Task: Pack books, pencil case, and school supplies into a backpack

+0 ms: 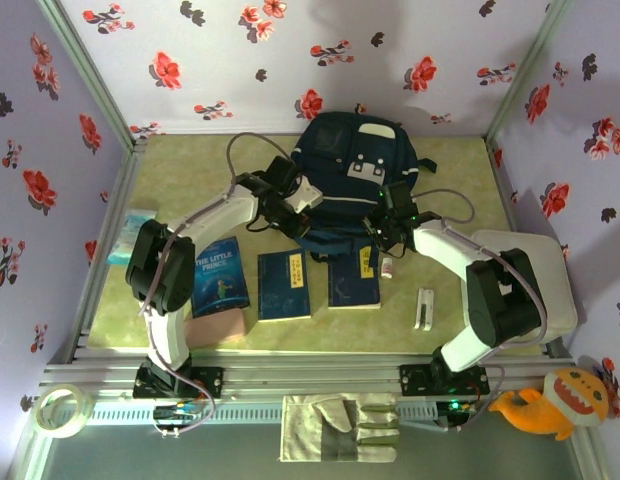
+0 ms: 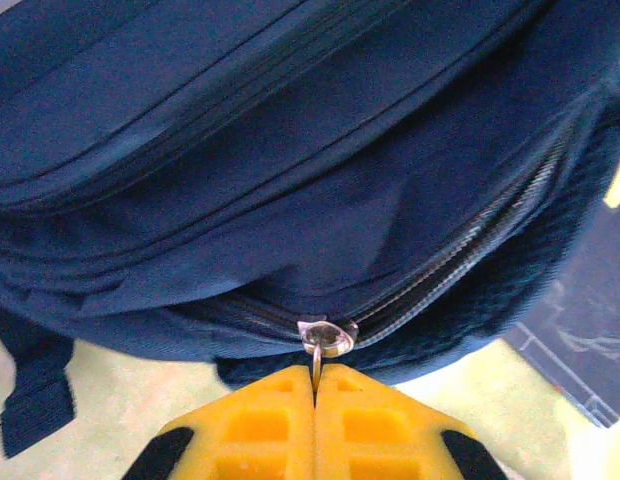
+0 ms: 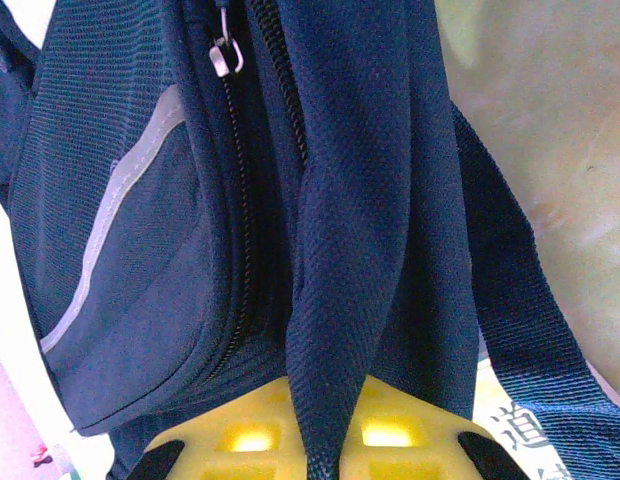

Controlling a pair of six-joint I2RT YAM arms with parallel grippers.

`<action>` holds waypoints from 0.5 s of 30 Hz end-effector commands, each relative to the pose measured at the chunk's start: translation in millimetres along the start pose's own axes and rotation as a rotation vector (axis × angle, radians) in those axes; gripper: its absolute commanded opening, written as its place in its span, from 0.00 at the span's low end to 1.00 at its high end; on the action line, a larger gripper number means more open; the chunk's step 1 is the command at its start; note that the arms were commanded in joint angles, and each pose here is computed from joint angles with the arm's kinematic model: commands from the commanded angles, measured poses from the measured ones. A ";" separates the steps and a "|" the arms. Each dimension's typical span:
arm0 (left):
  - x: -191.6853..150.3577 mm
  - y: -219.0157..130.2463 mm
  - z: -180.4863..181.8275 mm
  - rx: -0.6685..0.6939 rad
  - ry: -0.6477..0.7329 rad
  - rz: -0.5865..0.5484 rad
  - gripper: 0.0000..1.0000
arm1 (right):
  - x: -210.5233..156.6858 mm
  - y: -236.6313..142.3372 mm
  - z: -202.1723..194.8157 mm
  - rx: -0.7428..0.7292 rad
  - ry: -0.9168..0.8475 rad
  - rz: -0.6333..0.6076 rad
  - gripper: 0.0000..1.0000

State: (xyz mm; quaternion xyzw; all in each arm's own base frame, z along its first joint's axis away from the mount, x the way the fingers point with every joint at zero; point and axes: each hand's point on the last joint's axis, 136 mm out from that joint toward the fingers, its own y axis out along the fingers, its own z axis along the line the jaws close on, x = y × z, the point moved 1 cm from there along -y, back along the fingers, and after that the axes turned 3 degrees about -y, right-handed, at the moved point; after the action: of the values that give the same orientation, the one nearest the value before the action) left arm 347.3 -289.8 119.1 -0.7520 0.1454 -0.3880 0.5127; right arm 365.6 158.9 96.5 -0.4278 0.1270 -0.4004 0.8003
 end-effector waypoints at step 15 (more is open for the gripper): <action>-21.7 -19.6 88.8 0.188 -0.119 0.005 0.00 | 43.0 -5.0 -25.3 -0.115 -0.028 -0.156 0.08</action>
State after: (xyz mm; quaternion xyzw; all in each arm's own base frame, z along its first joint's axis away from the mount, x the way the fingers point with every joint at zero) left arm 381.2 -244.2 111.3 -0.7510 0.1021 -0.3678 0.5388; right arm 366.4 149.7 94.3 -0.4412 0.1193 -0.4009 0.7940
